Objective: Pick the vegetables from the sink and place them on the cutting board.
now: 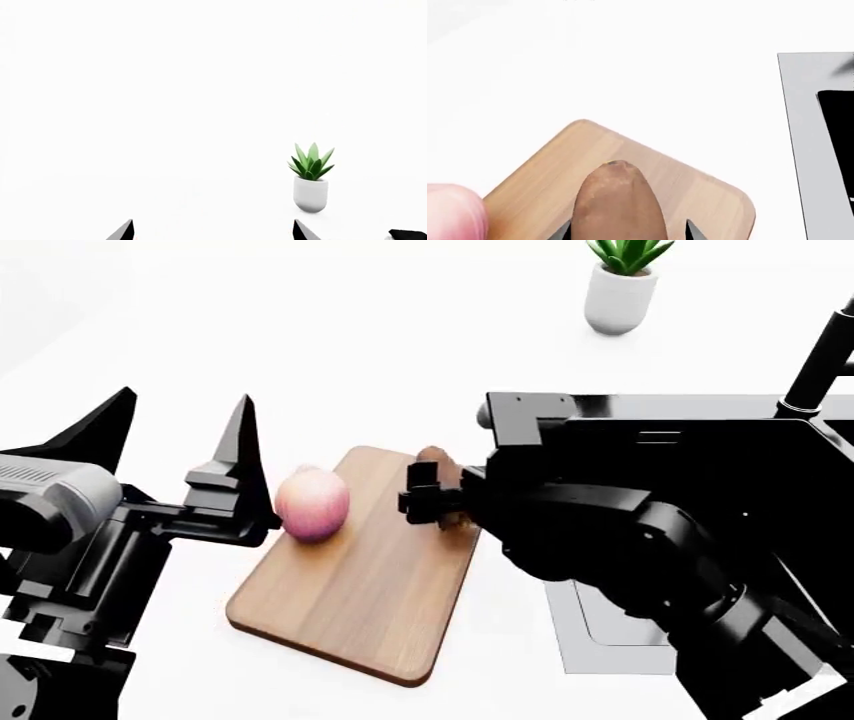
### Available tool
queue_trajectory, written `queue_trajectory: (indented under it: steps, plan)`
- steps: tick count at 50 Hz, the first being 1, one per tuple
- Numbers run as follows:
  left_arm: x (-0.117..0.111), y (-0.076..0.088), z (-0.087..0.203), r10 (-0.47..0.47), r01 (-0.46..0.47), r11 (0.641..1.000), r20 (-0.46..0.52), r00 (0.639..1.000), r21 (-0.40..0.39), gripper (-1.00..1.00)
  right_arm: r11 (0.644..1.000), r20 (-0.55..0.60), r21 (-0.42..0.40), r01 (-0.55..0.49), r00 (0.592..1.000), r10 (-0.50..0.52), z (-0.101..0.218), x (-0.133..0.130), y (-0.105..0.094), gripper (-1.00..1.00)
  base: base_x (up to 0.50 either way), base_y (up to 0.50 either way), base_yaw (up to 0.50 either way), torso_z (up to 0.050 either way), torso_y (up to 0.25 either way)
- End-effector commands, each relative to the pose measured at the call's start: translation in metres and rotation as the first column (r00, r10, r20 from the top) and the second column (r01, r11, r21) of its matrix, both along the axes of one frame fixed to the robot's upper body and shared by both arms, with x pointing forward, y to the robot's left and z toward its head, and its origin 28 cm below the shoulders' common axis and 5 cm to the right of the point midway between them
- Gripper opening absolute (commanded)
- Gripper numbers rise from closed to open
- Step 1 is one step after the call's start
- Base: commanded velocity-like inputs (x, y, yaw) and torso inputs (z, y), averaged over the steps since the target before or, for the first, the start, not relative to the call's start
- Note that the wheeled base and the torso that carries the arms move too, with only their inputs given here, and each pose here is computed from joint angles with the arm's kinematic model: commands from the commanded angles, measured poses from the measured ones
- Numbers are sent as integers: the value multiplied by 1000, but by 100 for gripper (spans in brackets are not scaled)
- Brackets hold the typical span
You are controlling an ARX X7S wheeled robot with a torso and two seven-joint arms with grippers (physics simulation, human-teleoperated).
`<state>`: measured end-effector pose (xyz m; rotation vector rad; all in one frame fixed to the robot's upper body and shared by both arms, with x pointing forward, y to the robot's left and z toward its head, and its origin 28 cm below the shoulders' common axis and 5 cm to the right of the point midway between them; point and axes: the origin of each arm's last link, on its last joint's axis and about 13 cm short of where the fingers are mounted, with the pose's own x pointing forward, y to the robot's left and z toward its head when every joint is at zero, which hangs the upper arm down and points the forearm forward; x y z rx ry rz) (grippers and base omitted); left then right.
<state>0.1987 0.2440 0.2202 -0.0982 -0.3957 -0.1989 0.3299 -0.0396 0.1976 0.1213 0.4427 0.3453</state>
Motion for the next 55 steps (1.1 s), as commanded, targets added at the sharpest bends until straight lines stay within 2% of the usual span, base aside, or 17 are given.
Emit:
queue_trajectory:
  steps: [1, 11, 19, 23, 28, 35, 45, 55]
  plan:
    - [0, -1, 0, -5, 5, 1000, 0, 1000, 4, 100, 999, 50, -38, -10, 999, 12, 3, -2, 1, 100, 0, 0, 0, 0, 0]
    - [0, 0, -1, -7, 7, 1000, 0, 1000, 6, 100, 999, 84, -28, -16, 996, 18, 11, -7, 0, 100, 0, 0, 0, 0, 0]
    - [0, -1, -1, -7, 7, 1000, 0, 1000, 9, 100, 1000, 183, 24, -4, 983, 0, 42, -24, -10, 100, 0, 0, 0, 0, 0]
    - [0, -1, -1, -6, 6, 1000, 1, 1000, 8, 100, 998, 276, 56, -2, 961, -13, 66, -46, -18, 100, 0, 0, 0, 0, 0]
    - [-1, -1, 0, -6, 6, 1000, 4, 1000, 10, 100, 999, 452, 3, 49, 891, -45, 82, -82, -27, 100, 0, 0, 0, 0, 0]
    - [-3, -3, 0, -17, 17, 1000, 12, 1000, 16, 100, 997, 575, -34, 74, 817, -41, 68, -116, -34, 100, 0, 0, 0, 0, 0]
    - [-15, -6, 7, -7, 8, 1000, 60, 998, -8, 100, 994, 657, 47, 97, 747, -104, 43, -149, -48, 100, 0, 0, 0, 0, 0]
    - [-19, -12, 10, 43, -39, 999, 135, 990, -30, 100, 988, 682, 114, 105, 715, -155, 27, -176, -66, 100, 0, 0, 0, 0, 0]
